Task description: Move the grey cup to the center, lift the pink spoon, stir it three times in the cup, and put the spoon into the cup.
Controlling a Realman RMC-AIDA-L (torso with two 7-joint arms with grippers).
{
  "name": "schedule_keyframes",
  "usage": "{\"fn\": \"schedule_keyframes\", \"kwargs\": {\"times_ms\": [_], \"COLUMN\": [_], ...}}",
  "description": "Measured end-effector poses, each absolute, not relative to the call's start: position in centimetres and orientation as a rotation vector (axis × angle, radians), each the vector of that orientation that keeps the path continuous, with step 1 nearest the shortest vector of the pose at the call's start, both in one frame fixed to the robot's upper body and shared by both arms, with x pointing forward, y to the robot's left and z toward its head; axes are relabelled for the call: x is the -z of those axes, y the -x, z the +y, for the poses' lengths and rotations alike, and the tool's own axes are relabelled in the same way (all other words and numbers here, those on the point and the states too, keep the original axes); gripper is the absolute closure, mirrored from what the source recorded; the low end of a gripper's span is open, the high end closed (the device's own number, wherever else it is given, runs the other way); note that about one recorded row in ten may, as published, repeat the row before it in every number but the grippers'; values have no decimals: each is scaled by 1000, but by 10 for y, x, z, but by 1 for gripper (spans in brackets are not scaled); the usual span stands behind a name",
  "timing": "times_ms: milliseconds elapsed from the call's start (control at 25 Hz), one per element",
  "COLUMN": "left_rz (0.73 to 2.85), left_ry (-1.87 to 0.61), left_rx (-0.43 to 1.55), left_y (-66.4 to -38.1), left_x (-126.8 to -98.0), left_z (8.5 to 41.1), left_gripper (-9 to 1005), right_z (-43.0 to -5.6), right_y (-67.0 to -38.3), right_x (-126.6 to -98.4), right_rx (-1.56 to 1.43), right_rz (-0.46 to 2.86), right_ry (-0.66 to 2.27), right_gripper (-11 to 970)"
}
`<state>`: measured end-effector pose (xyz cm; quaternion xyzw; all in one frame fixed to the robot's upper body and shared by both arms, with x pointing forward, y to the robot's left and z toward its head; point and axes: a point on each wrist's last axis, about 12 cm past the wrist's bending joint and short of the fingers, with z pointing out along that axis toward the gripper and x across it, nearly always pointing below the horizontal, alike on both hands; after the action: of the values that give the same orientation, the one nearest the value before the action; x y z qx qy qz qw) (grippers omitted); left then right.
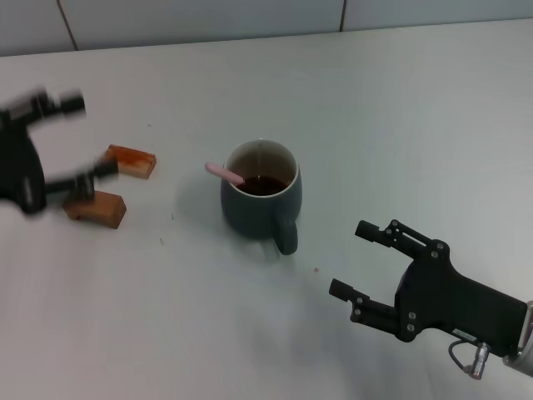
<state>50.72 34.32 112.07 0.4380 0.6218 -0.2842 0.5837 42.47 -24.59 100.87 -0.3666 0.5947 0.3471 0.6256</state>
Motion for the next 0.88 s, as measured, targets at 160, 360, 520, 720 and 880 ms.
{"fn": "schedule_keyframes", "kwargs": {"times_ms": [160,360,520,720,880], "left_rz": [1453,1506,1491,1507,1511], "left_ry": [-1037,-992,-979,-967,-974], "left_rx": [712,836,831,831,809], "left_y": [-489,-456,-435,-427,-423], "left_x": [-1102,-1068,-1050,-1041,-1035], "left_z": [344,338,327,319,317], "left_gripper": [149,148,147,146,146], "right_z": [-245,-240,-235,-232,-230], "right_y": [-424,-421,-419,-419,-420], "right_x": [-1009,-1008,-1007,-1004,-1003], "right_rx": [-802,-818,-833,-846,-842], "right_rz": [1361,1347,1336,1359,1369], "right_ry": [847,861,876,893,898], "right_gripper": [173,173,173,173,173]}}
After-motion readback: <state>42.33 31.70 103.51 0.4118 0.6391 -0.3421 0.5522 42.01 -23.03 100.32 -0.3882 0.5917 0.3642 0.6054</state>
